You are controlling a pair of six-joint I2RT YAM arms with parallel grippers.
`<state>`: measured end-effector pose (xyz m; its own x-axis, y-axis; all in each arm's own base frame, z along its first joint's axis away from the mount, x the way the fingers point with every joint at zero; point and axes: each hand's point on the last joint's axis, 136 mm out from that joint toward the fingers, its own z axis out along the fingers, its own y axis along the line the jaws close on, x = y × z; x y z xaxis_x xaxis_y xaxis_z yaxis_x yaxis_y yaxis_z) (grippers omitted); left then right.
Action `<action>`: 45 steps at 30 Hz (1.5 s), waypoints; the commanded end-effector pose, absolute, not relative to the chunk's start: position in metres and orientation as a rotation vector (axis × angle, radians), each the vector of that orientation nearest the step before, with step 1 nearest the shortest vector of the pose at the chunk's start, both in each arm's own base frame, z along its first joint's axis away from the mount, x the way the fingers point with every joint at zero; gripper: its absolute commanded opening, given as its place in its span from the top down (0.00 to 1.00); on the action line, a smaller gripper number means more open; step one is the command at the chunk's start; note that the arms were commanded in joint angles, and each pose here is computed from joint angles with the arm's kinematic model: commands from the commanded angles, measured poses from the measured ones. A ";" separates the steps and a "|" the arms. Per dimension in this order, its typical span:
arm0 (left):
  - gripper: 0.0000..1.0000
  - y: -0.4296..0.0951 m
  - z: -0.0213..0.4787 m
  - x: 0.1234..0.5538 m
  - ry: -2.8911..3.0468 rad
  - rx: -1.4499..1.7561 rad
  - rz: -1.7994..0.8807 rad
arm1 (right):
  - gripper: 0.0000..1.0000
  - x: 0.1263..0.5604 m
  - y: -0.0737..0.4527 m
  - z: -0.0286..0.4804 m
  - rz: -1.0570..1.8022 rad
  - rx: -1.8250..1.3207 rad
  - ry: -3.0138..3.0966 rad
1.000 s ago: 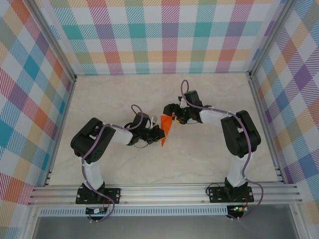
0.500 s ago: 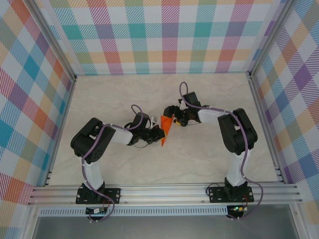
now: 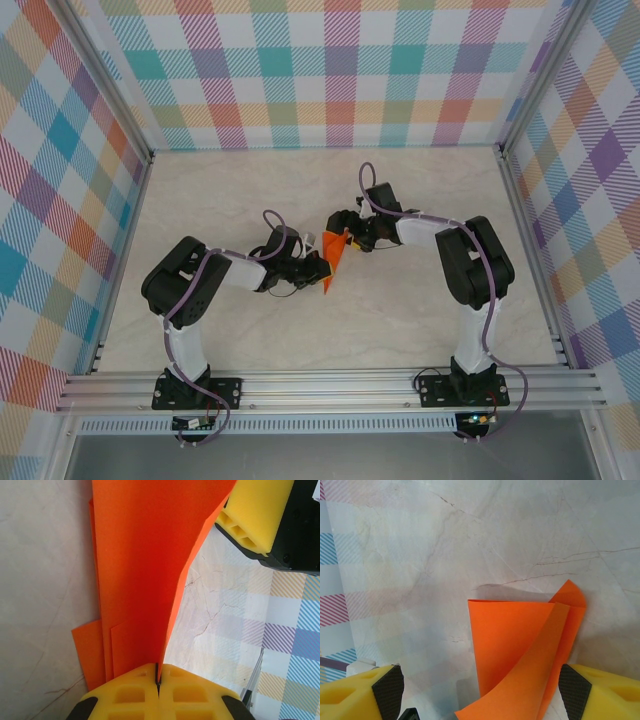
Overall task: Fold a paper plane with a square sheet of paper (fold left side to right side)
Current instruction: Fold the wing for the fifth time at the center of the table.
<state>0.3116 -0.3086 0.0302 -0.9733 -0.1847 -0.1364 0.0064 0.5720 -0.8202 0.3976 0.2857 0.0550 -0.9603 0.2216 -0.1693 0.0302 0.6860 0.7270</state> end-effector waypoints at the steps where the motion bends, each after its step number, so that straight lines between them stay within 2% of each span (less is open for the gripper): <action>1: 1.00 -0.303 0.037 0.310 2.586 -0.134 -1.358 | 0.16 0.404 0.291 0.059 1.167 0.183 2.640; 13: 1.00 -0.302 0.035 0.309 2.592 -0.134 -1.354 | 0.17 0.405 0.292 0.046 1.138 0.205 2.697; 27: 1.00 -0.301 0.040 0.309 2.583 -0.119 -1.350 | 0.16 0.394 0.277 0.011 0.948 0.282 2.887; 45: 1.00 -0.301 0.029 0.307 2.624 -0.054 -1.388 | 0.16 0.390 0.280 0.009 0.945 0.241 2.901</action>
